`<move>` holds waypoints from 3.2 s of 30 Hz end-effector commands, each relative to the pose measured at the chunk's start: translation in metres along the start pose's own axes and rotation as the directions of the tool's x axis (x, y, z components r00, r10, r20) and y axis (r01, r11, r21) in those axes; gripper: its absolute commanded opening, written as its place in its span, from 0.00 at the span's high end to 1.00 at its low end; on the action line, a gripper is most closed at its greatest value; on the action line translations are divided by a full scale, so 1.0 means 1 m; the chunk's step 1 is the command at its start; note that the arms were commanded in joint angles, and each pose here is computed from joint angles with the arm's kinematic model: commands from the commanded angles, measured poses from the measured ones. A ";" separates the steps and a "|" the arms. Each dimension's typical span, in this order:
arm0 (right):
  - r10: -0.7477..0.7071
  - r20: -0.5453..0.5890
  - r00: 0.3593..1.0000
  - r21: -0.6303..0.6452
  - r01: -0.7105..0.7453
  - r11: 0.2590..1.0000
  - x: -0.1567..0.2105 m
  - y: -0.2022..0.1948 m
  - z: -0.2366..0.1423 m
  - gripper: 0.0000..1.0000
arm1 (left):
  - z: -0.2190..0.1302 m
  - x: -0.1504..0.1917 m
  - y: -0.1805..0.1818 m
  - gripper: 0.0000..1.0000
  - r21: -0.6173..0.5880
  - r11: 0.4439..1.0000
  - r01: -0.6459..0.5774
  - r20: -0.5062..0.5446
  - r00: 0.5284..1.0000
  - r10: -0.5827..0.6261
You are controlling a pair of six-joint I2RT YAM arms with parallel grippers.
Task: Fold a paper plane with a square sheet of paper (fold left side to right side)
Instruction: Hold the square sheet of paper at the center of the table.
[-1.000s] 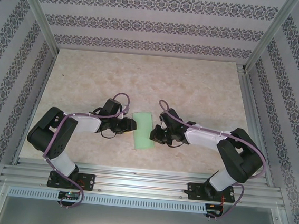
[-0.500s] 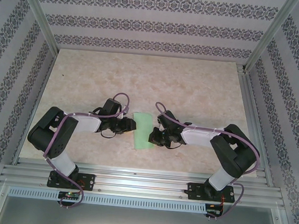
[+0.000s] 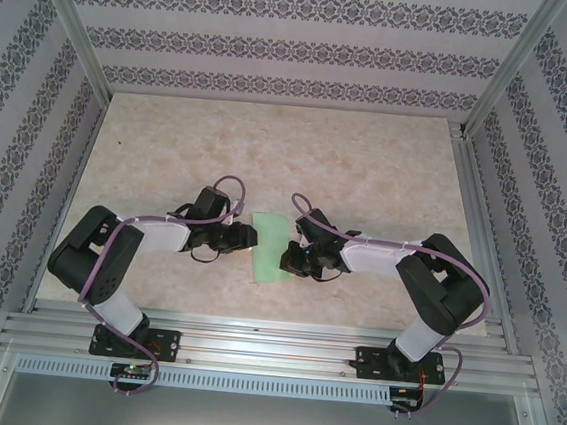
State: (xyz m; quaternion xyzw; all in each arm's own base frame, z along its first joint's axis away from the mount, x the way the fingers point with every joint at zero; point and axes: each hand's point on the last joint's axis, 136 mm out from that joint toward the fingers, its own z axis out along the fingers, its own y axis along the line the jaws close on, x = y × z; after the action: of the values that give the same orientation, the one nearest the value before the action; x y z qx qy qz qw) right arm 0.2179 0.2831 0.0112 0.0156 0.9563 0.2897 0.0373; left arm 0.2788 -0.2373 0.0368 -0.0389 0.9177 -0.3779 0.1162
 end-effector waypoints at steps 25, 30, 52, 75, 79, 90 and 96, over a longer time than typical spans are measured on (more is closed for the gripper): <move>-0.005 -0.051 0.999 0.138 0.012 0.990 0.014 -0.028 0.011 0.90 | 0.016 0.048 -0.035 0.75 0.095 0.990 -0.105 -0.109 0.987 0.115; -0.006 -0.055 0.998 0.141 0.014 0.990 0.015 -0.028 0.011 0.90 | 0.020 0.051 -0.027 0.74 0.075 0.992 -0.102 -0.121 0.986 0.111; -0.024 0.013 1.000 0.070 0.023 0.997 -0.010 -0.003 -0.015 0.81 | 0.026 0.053 0.000 0.73 -0.039 0.994 -0.103 -0.127 0.987 0.097; -0.021 -0.013 1.000 0.041 0.022 0.999 -0.001 0.004 0.002 0.94 | 0.022 0.049 -0.006 0.73 -0.033 0.993 -0.113 -0.113 0.988 0.109; -0.017 -0.030 0.999 0.071 0.020 0.997 0.004 -0.004 0.007 0.94 | 0.022 0.049 -0.006 0.73 -0.032 0.993 -0.114 -0.110 0.988 0.110; -0.027 -0.074 0.997 0.219 0.043 0.975 0.016 -0.038 0.006 0.93 | -0.014 0.027 -0.034 0.69 -0.042 0.982 -0.185 -0.042 0.982 0.183; -0.029 -0.079 0.996 0.222 0.046 0.974 0.017 -0.039 0.007 0.93 | -0.026 0.028 -0.054 0.69 0.029 0.980 -0.196 -0.030 0.980 0.197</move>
State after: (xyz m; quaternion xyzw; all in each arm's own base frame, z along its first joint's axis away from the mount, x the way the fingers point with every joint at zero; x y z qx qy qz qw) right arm 0.2174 0.2811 0.0109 -0.0081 0.9672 0.2519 0.0315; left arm 0.2476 -0.2640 0.0847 0.0539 0.9139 -0.3750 0.1460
